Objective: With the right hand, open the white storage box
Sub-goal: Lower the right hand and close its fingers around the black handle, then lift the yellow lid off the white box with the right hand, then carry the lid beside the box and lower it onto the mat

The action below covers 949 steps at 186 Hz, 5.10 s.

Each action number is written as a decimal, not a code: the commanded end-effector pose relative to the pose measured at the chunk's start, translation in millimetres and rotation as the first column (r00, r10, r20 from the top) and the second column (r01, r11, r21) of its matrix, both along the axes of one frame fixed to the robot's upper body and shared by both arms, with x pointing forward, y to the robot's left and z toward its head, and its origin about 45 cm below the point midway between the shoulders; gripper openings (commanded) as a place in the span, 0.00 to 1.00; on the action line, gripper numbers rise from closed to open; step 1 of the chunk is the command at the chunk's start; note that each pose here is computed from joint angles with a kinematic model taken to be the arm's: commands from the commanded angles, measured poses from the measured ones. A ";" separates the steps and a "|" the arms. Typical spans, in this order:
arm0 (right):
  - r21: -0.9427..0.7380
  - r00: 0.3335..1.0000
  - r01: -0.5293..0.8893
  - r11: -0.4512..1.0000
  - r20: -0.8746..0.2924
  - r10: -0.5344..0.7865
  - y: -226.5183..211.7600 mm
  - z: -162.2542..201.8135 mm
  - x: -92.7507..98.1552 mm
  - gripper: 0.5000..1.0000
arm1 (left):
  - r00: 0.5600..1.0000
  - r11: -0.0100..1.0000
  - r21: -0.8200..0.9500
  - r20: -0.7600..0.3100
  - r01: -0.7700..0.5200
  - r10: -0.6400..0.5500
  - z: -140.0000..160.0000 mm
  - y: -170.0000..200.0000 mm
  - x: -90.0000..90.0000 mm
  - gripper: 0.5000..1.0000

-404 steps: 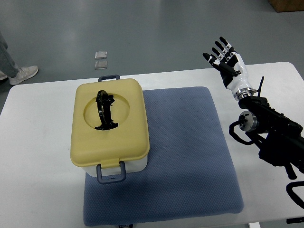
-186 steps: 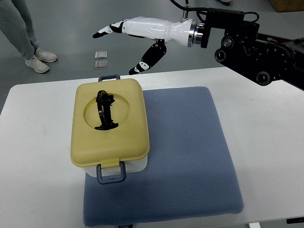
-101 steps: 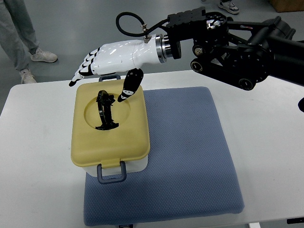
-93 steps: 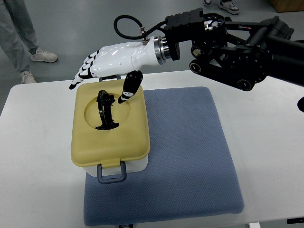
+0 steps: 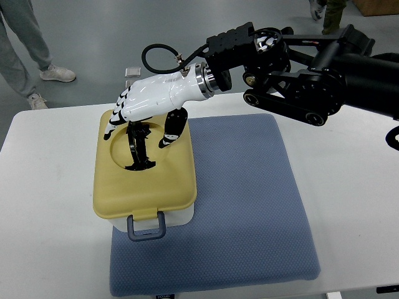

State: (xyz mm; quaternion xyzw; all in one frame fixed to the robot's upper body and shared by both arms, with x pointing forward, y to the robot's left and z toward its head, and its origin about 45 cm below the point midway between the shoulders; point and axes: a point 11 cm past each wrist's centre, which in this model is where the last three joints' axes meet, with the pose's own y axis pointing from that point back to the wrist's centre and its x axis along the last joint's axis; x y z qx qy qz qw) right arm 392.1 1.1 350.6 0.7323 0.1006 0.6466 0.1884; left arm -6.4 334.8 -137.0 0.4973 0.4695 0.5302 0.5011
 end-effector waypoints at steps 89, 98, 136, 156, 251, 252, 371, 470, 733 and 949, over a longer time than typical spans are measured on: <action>-0.031 0.999 -0.043 0.999 0.011 0.043 14.5 -9.7 -9.7 0.46 | 1.000 1.000 0.000 0.000 0.000 0.000 0.0 -0.1 0.0 1.00; -0.031 0.999 -0.042 0.999 0.014 0.043 14.6 -8.4 -9.2 0.43 | 1.000 1.000 0.002 0.000 0.000 0.000 0.0 0.5 0.0 1.00; -0.032 0.999 -0.042 0.999 0.017 0.042 14.6 -7.2 -8.6 0.25 | 1.000 1.000 0.000 0.000 0.000 0.000 0.0 0.3 0.0 1.00; -0.032 0.999 -0.039 0.999 0.018 0.039 13.4 -6.9 -7.8 0.23 | 1.000 1.000 -0.001 0.000 0.000 0.000 0.0 -0.2 0.0 1.00; -0.029 0.999 -0.033 0.999 0.037 0.034 12.1 2.7 -4.6 0.00 | 1.000 1.000 0.000 0.000 0.000 0.000 0.0 -0.1 0.0 1.00; -0.029 0.999 -0.034 0.999 0.038 0.035 12.3 3.3 -4.6 0.00 | 1.000 1.000 0.000 0.000 0.000 0.000 0.0 -0.1 0.0 1.00; 0.003 0.986 0.134 0.991 0.098 -0.134 -48.9 36.3 38.5 0.00 | 1.000 1.000 0.000 0.000 0.000 0.000 0.0 -0.1 0.0 1.00; -0.003 0.889 0.448 0.894 0.109 -0.445 -183.5 23.3 88.8 0.00 | 1.000 1.000 0.002 0.000 0.000 0.000 0.0 0.5 0.0 1.00; -0.112 0.822 0.565 0.817 -0.013 -0.570 -247.5 -119.6 68.3 0.00 | 1.000 1.000 0.000 0.000 -0.001 0.001 0.0 -0.1 0.1 1.00; -0.115 0.858 0.503 0.856 -0.051 -0.511 -211.3 -129.7 61.5 0.63 | 1.000 1.000 -0.001 0.000 0.000 0.000 0.0 -0.2 0.0 1.00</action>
